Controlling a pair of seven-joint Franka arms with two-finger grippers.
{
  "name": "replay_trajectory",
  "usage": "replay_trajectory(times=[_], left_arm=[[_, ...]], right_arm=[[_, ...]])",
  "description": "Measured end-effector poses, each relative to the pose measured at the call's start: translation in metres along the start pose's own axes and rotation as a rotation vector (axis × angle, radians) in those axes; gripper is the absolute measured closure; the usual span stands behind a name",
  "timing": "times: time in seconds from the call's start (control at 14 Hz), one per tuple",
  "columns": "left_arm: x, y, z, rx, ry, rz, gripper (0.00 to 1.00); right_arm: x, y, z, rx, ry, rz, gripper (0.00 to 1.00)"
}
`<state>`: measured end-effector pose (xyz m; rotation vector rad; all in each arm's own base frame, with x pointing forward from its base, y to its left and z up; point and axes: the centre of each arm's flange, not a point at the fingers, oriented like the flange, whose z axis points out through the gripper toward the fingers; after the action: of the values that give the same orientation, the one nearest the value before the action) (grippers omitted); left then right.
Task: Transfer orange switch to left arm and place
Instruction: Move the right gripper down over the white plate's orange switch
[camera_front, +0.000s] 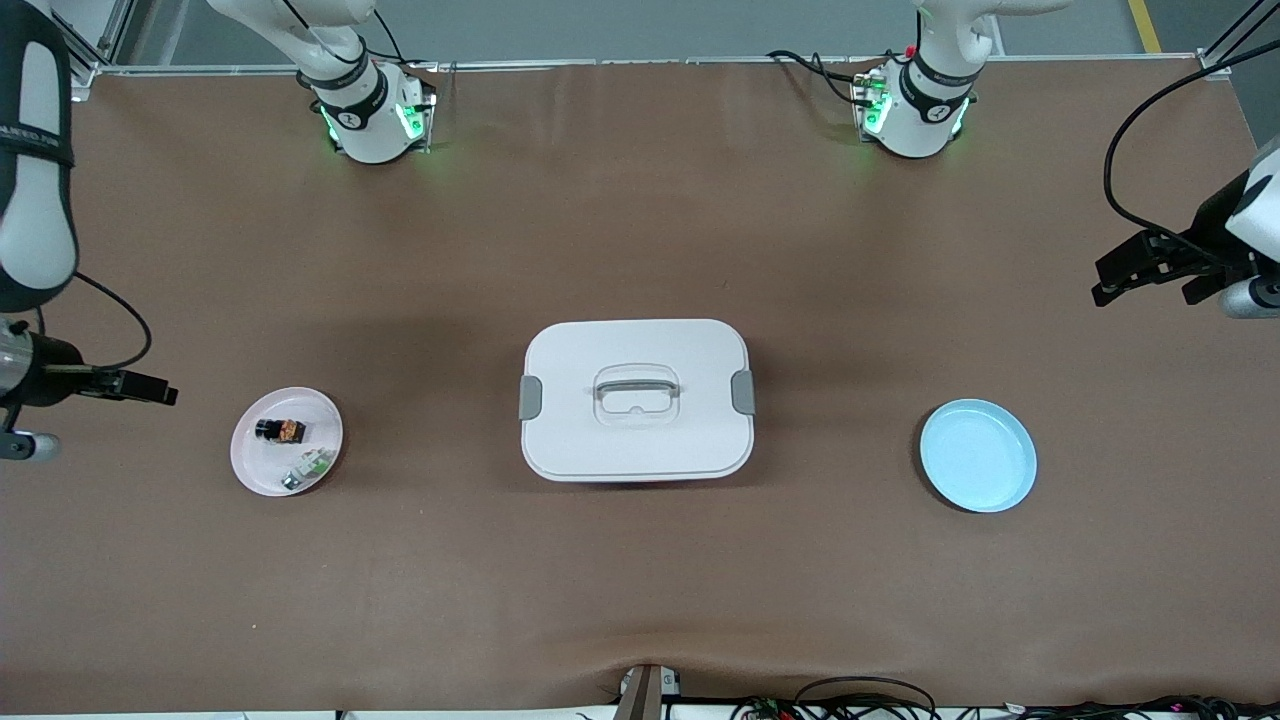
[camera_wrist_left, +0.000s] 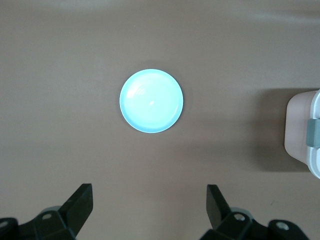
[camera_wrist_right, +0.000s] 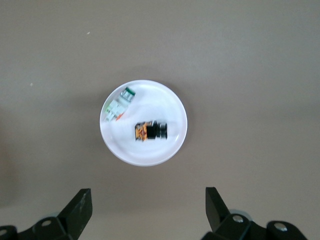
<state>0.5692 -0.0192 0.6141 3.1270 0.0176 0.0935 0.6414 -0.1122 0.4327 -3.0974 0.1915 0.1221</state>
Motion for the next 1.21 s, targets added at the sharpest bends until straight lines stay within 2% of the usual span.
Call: replay_trajectory(times=[0.29,0.78,1.21], left_arm=[[0.0,0.0,0.0,0.0,0.0,0.0,0.0],[0.0,0.0,0.0,0.0,0.0,0.0,0.0],[0.0,0.0,0.0,0.0,0.001,0.0,0.0]], right_arm=[[-0.004,0.004,0.055,-0.006,0.029,0.008,0.0],[0.001,0.008,0.124,-0.018,0.031,0.013,0.0],[0.01,0.011,0.208,-0.032,0.002,0.016,0.0]])
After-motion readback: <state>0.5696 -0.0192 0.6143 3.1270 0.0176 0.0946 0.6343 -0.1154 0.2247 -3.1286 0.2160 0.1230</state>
